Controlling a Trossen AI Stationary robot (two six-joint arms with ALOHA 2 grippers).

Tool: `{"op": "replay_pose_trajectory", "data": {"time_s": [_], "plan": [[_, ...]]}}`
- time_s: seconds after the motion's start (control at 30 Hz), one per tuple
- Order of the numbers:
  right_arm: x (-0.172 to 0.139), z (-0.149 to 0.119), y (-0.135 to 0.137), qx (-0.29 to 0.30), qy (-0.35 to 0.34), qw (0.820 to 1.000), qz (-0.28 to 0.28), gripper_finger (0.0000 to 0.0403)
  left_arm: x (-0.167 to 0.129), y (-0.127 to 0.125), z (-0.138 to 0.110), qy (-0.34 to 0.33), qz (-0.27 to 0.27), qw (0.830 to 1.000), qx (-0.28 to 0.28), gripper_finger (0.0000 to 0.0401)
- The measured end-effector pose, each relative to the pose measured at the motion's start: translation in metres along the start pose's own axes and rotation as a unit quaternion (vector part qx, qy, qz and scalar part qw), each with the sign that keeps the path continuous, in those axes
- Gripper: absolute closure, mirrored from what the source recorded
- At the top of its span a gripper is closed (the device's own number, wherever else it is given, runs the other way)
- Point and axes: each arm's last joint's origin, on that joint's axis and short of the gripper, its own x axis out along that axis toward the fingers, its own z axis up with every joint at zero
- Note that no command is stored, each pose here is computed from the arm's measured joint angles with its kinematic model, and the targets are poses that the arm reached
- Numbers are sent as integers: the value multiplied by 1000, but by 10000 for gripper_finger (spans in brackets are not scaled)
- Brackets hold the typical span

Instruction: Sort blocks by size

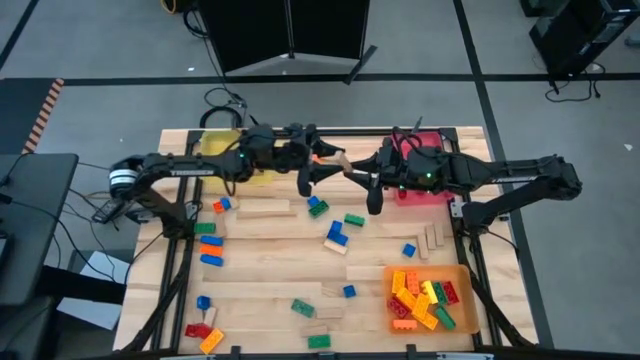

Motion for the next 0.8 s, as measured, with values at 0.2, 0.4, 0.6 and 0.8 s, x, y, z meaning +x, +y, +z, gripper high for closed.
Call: {"op": "replay_pose_trajectory", "data": {"time_s": [0.2,0.4,0.6,0.8], "plan": [[1,0,-1,-15,3,1000,10,288,11,3,-5,10,-16,1000,-13,145],[2,-1,-4,-16,14,1000,23,288,12,0,1,-15,-31,999,-1,172],[2,-1,-6,-15,14,1000,22,288,13,0,0,-14,-32,999,-2,235],[2,0,-6,-10,10,1000,22,248,13,1,0,-12,-31,999,-2,291]]}}
